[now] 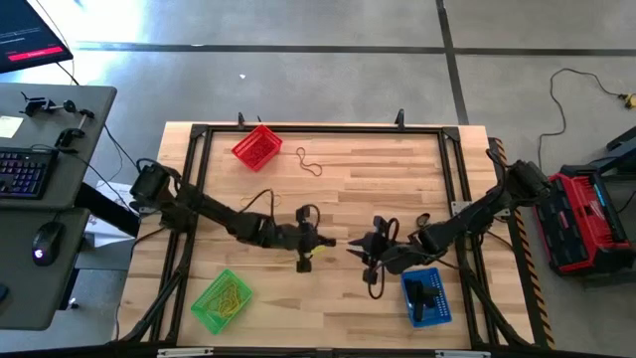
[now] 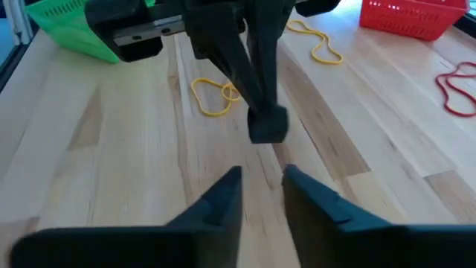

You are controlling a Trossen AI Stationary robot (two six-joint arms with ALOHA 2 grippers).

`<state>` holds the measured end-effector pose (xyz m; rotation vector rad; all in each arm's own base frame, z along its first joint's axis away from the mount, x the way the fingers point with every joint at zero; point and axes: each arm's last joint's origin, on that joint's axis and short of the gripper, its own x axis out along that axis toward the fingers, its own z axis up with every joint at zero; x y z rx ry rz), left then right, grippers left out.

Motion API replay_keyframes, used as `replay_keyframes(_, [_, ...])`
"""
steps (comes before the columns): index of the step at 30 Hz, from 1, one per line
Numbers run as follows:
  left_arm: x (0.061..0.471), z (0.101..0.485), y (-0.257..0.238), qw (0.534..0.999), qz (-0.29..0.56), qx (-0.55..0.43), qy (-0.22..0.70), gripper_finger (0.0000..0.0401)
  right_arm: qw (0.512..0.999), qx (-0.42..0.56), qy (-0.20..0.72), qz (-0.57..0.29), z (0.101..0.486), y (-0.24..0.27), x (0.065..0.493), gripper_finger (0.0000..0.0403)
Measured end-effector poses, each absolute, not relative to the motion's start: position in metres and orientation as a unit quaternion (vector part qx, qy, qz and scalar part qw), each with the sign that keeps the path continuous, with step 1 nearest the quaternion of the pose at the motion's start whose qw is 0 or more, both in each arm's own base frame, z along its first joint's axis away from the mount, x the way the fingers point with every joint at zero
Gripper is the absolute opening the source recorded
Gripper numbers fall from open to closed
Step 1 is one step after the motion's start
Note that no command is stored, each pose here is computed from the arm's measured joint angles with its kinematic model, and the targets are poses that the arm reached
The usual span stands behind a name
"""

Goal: Sort rubber bands into baskets
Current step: Put the black rubber band into the blue basket

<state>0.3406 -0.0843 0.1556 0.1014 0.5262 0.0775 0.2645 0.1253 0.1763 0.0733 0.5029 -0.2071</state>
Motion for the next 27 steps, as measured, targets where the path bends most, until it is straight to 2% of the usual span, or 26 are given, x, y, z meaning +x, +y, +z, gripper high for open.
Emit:
replay_keyframes(6, [0.345, 0.162, -0.081, 0.972, 0.038, 0.035, 0.229, 0.0, 0.962, 0.041, 0.248, -0.112, 0.176, 0.12, 0.267, 0.015])
replay_keyframes(13, [0.357, 0.17, -0.085, 0.974, 0.034, 0.037, 0.219, 0.0, 0.964, 0.051, 0.235, -0.116, 0.179, 0.115, 0.271, 0.0165])
replay_keyframes(21, [0.367, 0.164, -0.088, 0.973, 0.03, 0.04, 0.224, 0.0, 0.966, 0.048, 0.237, -0.092, 0.18, 0.116, 0.272, 0.0153])
replay_keyframes(27, [0.371, 0.161, -0.092, 0.973, 0.02, 0.032, 0.226, 0.0, 0.966, 0.043, 0.238, -0.089, 0.18, 0.117, 0.272, 0.0088])
